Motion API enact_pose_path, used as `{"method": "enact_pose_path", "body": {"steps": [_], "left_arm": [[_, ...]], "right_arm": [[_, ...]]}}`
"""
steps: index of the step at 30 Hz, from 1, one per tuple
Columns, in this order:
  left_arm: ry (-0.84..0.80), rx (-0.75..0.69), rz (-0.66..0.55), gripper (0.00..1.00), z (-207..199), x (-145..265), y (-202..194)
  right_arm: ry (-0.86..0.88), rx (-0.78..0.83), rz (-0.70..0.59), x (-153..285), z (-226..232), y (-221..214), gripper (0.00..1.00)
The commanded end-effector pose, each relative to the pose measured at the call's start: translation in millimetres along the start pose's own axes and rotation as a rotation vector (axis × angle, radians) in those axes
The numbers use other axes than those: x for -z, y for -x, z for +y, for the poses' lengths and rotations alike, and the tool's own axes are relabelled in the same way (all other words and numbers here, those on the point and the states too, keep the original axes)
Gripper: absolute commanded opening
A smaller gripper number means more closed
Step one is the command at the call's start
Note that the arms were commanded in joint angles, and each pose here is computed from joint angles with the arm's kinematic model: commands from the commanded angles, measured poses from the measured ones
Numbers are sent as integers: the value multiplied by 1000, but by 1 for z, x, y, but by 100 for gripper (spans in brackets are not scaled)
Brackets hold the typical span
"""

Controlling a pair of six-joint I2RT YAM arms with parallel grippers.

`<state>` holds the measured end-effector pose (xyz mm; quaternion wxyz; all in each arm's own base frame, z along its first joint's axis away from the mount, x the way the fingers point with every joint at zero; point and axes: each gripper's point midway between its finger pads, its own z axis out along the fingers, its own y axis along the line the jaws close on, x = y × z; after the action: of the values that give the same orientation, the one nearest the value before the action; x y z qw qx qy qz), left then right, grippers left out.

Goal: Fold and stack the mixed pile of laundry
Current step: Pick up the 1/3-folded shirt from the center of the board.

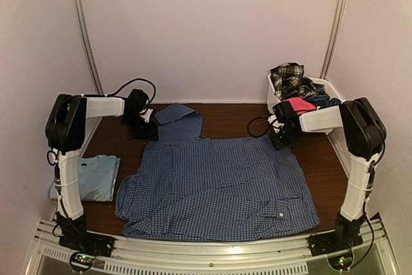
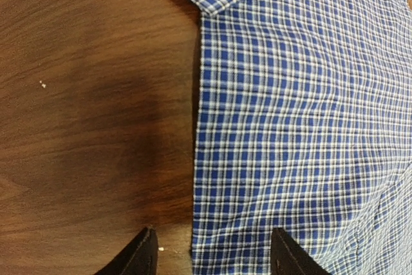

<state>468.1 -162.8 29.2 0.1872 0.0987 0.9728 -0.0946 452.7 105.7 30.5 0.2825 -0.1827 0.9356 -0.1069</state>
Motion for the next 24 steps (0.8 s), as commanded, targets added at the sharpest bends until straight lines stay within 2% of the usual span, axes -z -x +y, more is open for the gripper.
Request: {"method": "enact_pose_path", "body": {"steps": [1,4,7,18,21,22,24], "left_arm": [[12,-10,-18,61,4,3,9],[21,-10,-16,61,5,4,9],[23,-8,-16,61,6,5,9],[-20,0,0,61,6,12,-4],[-22,-1,2,61,6,13,-7],[-25,0,5,61,6,12,-9],[-28,1,8,61,5,11,-11]], "right_arm": [[61,21,87,-20,17,-13,54],[132,19,115,-25,32,-17,40],[203,2,151,-22,43,-24,32],[299,-22,335,18,73,-81,28],[354,-66,355,32,84,-93,30],[361,-86,350,35,85,-94,36],[357,-129,331,39,84,-94,58]]}}
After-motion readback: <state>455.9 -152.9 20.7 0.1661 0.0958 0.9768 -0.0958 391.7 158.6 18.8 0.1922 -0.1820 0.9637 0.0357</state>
